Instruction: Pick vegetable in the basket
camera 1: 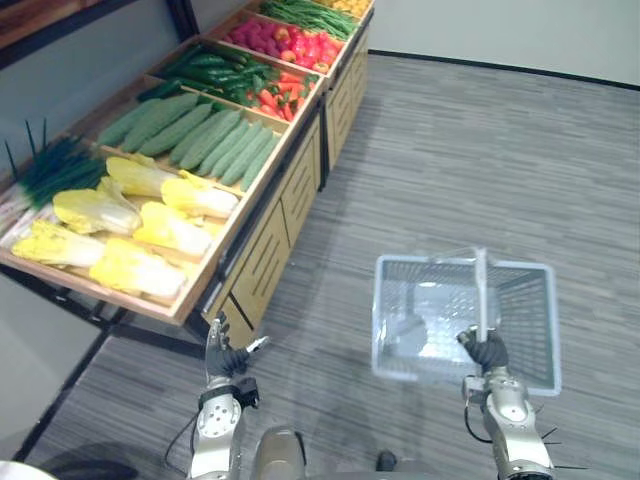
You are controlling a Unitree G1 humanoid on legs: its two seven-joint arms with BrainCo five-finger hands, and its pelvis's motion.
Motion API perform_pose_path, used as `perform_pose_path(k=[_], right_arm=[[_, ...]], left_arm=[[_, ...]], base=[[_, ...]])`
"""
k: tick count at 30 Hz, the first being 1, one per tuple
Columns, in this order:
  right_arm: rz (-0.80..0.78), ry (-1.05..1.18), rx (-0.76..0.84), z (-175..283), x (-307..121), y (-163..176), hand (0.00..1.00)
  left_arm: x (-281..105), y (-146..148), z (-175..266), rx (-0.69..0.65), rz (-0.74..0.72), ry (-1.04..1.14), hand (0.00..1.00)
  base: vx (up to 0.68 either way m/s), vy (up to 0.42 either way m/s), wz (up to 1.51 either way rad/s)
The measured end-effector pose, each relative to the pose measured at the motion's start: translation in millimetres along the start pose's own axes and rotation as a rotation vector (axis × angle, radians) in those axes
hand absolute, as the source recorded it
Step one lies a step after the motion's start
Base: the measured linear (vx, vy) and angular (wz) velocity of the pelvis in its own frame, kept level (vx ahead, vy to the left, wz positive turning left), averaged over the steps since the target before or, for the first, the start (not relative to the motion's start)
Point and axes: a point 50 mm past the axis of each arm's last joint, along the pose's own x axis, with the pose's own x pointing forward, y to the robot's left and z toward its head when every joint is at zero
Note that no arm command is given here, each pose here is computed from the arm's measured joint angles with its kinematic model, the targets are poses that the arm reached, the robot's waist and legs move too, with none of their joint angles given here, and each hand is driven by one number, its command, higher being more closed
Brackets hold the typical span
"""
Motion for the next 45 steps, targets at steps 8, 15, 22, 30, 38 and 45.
perform_pose_path(k=[8, 15, 22, 30, 38, 45], right_arm=[[0.021, 0.112, -0.035, -24.9, -4.9, 5.3, 1.0], [0.04, 0.135, 0.001, -33.4, -18.8, 13.8, 1.0], [-0.035, 0.215, 0.024, -60.6, -52.9, -7.4, 1.0], [-0.127, 0.251, 0.096, -69.1, -57.3, -21.7, 1.0], [-0.128, 0.391, 0.11, -97.3, -67.0, -15.2, 1.0], [-0.103, 0.347, 0.12, -86.2, -51.8, -6.7, 1.0]], left_arm=[[2.6, 14.1, 48.9, 0.144, 0.143, -0.244, 0.0], [-8.7, 24.8, 74.5, 0.257, 0.313, -0.387, 0.0], [-12.1, 1.1, 71.4, 0.247, 0.269, -0.373, 0.0], [8.9, -32.5, 84.2, 0.201, 0.151, -0.417, 0.0], [38.0, -37.2, 61.2, 0.347, 0.046, -0.318, 0.0], [73.2, -37.2, 58.6, 0.47, 0.023, -0.254, 0.0]], base=[[0.45, 0.176, 0.39], [0.28, -0.075, 0.89], [0.25, -0.304, 1.43], [-0.01, -0.129, 0.81], [-0.06, 0.013, -0.05], [0.0, -0.008, -0.23]])
